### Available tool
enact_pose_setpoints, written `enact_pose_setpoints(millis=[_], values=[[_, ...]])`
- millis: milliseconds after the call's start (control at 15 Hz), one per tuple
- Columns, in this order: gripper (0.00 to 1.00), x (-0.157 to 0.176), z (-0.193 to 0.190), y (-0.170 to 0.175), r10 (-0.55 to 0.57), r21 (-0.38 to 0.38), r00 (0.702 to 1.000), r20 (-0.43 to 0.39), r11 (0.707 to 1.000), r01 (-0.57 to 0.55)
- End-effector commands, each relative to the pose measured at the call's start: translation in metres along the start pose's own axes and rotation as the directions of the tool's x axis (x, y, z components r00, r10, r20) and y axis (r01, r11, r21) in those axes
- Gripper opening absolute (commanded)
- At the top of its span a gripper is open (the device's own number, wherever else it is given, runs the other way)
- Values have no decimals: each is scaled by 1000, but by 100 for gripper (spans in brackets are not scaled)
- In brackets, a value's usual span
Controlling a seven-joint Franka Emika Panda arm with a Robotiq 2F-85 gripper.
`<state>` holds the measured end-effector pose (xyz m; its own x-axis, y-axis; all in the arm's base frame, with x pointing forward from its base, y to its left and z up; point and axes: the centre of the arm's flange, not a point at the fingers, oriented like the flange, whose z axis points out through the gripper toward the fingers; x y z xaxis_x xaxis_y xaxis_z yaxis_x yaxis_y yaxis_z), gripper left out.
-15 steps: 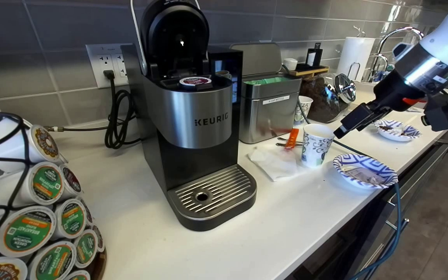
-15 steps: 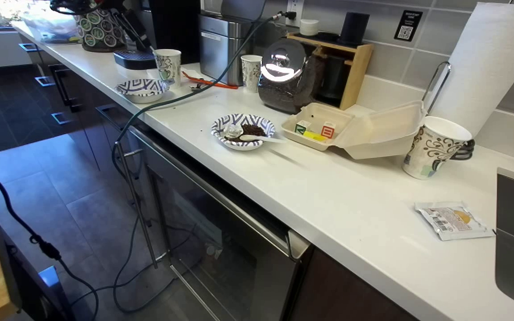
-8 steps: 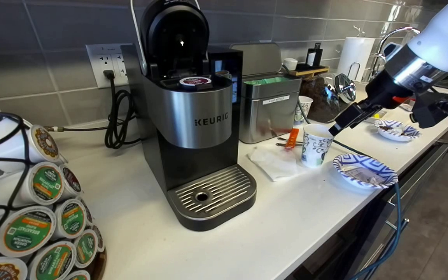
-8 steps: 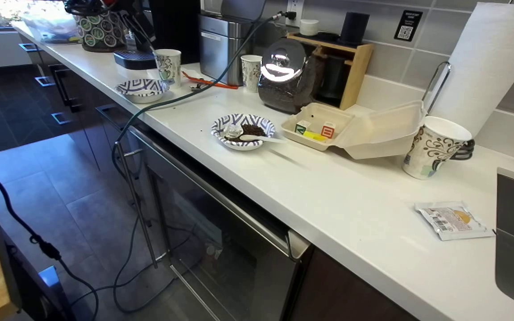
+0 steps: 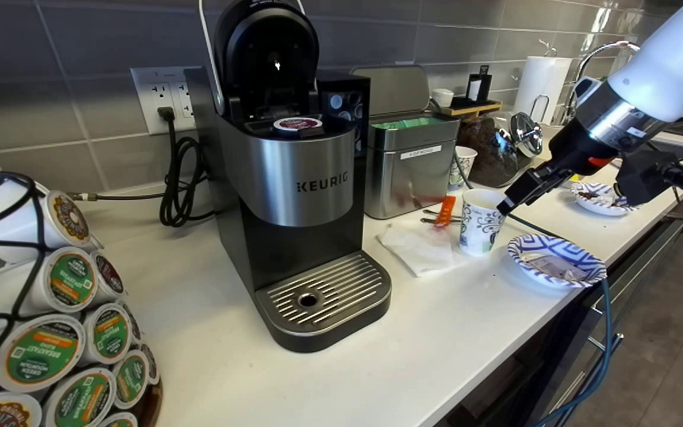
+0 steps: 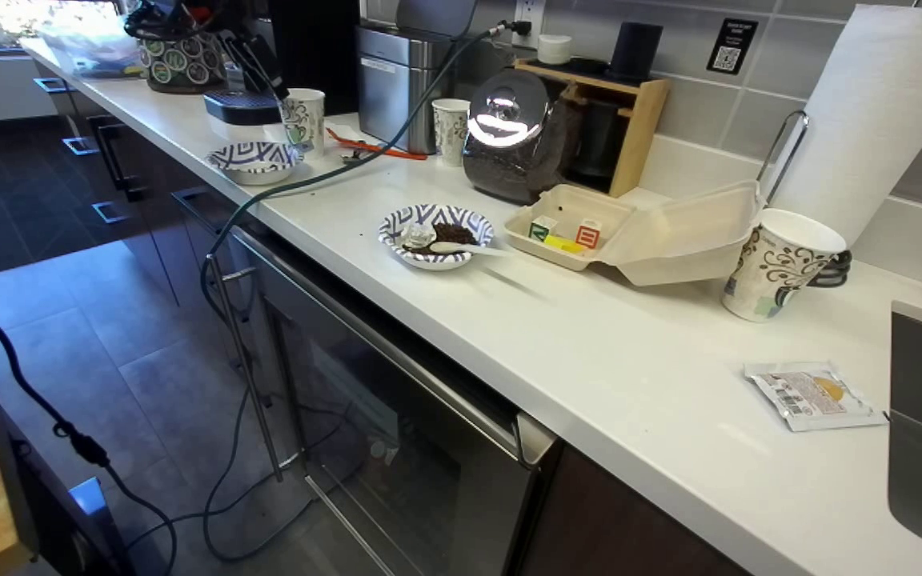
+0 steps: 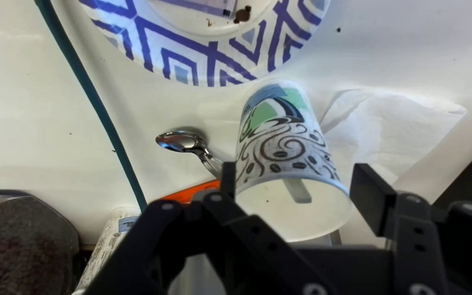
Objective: Remove the knife from the cup
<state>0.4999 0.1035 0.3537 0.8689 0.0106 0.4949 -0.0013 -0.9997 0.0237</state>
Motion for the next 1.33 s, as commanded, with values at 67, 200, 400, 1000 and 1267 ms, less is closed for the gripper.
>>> enact_pose_setpoints(millis=[67, 200, 400, 1000, 1267], values=[[69, 3, 18, -9, 18, -14, 1000, 10, 1000, -18], [67, 4, 19, -10, 19, -18, 1000, 6, 1000, -19], [65, 6, 19, -11, 20, -20, 1000, -5, 1000, -20], [51, 7, 19, -7, 33, -39, 999, -2, 999, -33], [14, 8, 18, -6, 32, -38, 999, -15, 999, -33]])
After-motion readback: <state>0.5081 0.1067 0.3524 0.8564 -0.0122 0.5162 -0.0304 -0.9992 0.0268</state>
